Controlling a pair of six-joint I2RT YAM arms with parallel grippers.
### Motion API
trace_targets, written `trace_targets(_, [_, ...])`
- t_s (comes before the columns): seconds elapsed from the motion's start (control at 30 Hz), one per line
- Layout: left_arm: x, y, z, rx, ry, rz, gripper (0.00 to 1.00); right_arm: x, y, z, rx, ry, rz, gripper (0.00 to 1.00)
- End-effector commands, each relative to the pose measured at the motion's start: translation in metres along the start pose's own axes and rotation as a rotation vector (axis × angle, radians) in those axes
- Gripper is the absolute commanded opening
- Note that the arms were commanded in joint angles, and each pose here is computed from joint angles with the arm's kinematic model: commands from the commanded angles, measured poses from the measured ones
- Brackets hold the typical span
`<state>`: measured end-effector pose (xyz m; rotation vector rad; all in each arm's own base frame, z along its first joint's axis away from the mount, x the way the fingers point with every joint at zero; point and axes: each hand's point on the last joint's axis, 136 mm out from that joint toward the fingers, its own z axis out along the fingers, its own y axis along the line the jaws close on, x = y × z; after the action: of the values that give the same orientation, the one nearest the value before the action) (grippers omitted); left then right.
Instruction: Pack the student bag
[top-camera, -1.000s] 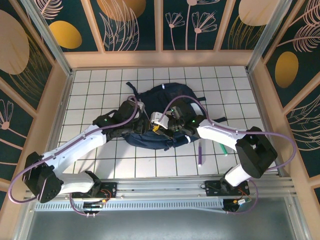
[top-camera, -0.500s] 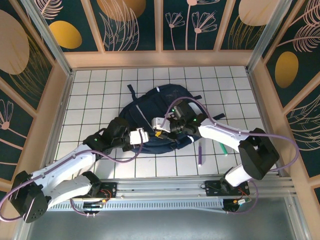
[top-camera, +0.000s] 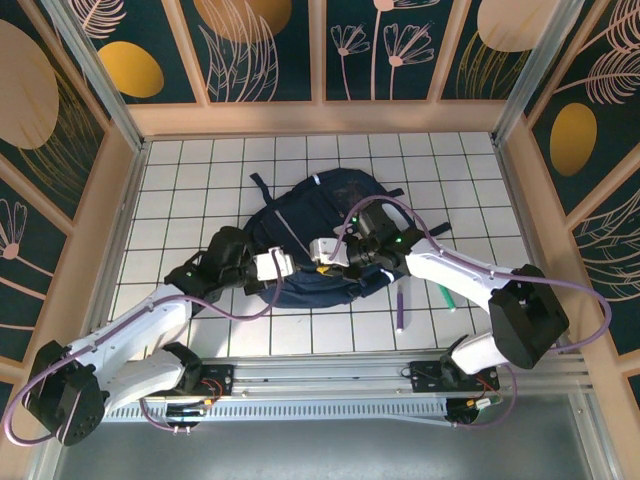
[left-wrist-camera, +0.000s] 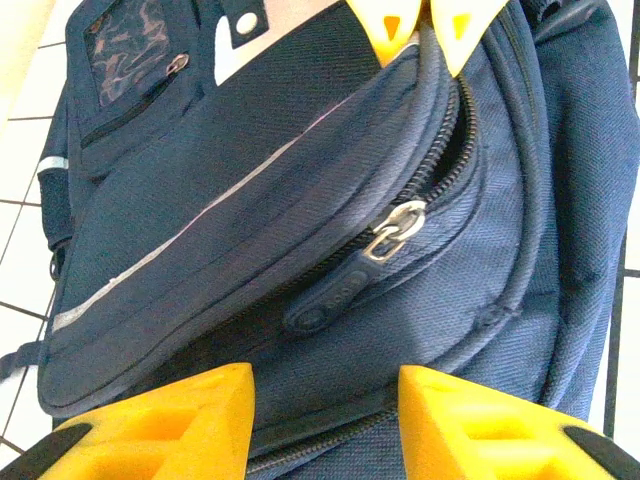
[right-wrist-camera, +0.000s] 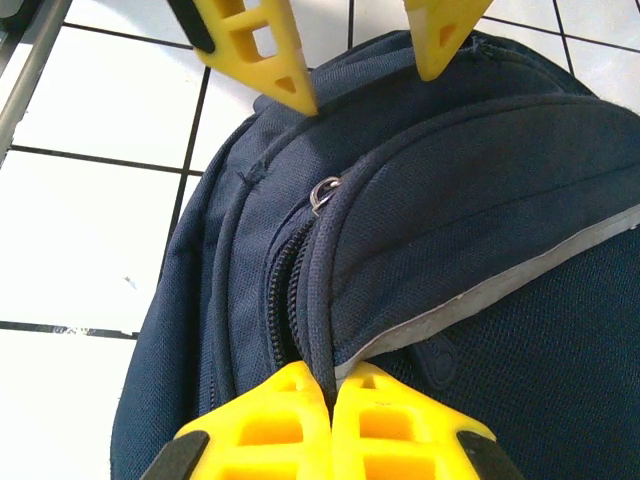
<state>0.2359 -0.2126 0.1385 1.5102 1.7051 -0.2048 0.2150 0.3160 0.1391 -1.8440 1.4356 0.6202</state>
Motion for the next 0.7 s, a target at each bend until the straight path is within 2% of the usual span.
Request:
trace_targets(0.0, [-0.026,0.012,-0.006,0.030,-0.092,-0.059,0.41,-0.009,0.017,-0.006,-0.059,-0.042,-0.027,0.00])
trace_targets(0.07, [-0.029,0.005,-0.004,0.096,-0.112,-0.105,0.42,-0.008,0.016,-0.006,-0.059,-0.038,-0.026,0.00])
trace_targets(0.3, [-0.022,-0.002,0.007,0.184,-0.098,-0.232,0.38,-0.007,0.015,-0.005,-0.060,-0.028,-0.024,0.00])
trace_targets(0.67, [-0.007,-0.019,0.011,0.229,-0.065,-0.306,0.28,-0.005,0.011,-0.003,-0.040,-0.019,0.000,0.00])
